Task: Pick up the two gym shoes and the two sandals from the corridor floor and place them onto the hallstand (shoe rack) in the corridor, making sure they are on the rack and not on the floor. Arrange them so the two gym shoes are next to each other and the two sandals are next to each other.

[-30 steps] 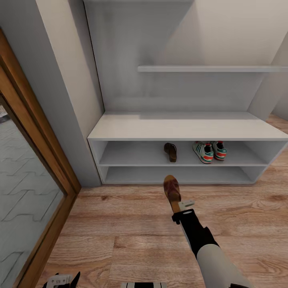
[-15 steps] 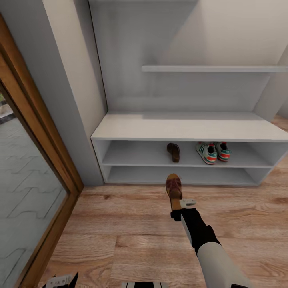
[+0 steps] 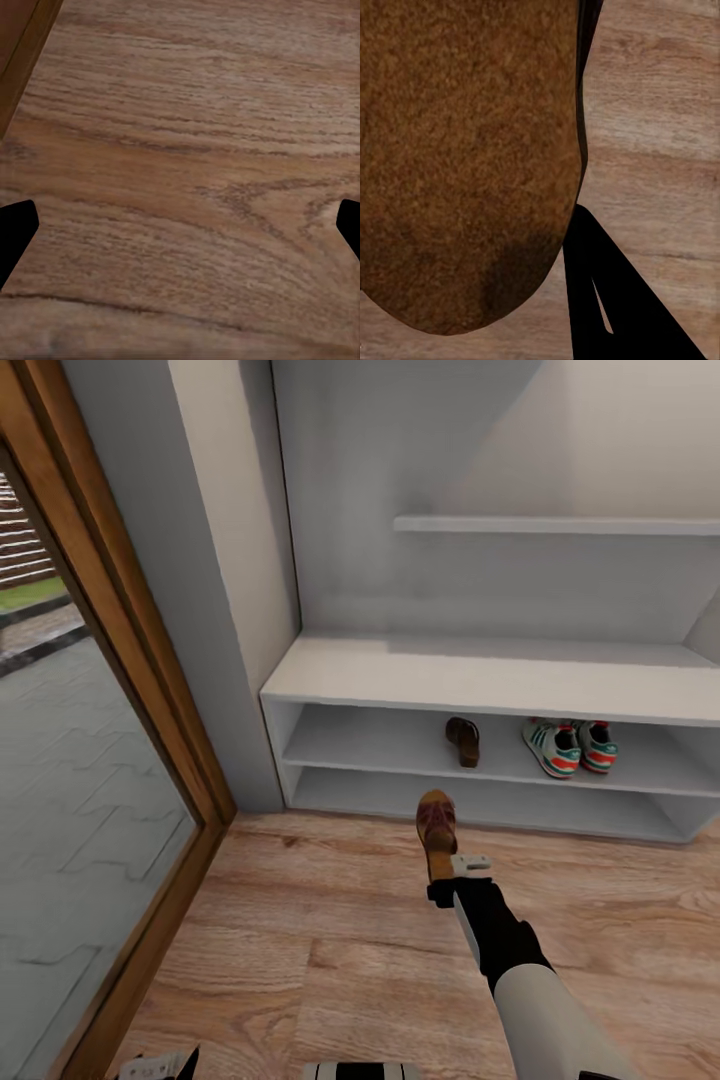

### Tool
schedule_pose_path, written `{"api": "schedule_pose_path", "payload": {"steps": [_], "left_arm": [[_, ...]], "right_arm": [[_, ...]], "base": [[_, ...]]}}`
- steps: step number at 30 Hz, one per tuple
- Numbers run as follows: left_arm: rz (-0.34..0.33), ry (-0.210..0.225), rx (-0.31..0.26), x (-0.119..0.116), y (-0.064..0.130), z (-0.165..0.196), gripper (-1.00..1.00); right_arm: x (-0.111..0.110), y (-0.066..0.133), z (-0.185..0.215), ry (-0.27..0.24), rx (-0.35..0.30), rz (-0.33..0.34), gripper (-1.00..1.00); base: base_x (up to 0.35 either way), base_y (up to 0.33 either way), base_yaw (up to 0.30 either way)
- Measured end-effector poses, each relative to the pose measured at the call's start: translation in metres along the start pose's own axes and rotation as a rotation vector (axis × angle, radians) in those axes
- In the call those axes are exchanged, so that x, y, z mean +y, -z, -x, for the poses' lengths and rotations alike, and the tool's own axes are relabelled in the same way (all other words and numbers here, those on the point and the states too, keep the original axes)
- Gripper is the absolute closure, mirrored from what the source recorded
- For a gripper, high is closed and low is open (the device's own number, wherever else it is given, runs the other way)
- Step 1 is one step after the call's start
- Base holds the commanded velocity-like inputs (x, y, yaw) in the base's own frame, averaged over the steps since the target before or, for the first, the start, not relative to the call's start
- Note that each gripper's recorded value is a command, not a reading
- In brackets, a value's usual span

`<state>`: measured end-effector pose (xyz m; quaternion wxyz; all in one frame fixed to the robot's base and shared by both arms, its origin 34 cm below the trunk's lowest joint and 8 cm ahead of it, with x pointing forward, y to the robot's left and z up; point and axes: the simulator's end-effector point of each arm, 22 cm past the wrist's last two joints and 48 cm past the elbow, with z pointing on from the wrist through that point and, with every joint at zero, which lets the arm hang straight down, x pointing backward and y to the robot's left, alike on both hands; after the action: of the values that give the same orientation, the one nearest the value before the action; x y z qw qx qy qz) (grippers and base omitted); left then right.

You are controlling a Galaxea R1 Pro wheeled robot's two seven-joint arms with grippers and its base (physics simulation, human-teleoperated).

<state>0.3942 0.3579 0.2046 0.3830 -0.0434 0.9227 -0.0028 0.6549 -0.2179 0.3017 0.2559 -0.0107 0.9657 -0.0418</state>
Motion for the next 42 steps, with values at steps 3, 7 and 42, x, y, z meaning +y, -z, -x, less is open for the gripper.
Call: {"api": "schedule_pose_path", "payload": {"steps": [3, 7, 42], "left_arm": [[0.0, -0.002, 0.002, 0.0, 0.0, -0.001, -1.0], [0.0, -0.002, 0.016, 0.0, 0.0, -0.008, -1.0], [-0.016, -0.011, 0.056, -0.01, 0.001, -0.026, -1.0]], "right_arm": [[0.0, -0.001, -0.001, -0.001, 0.001, 0.0, 1.0], [-0.001, -0.006, -0.004, -0.001, 0.007, -0.002, 1.0], [-0.022, 0.002, 0.032, -0.036, -0.044, -0.044, 1.0]], "base": [[0.0, 0.0, 0.087], [0.0, 0.0, 0.076], [0.002, 0.0, 0.006]]}}
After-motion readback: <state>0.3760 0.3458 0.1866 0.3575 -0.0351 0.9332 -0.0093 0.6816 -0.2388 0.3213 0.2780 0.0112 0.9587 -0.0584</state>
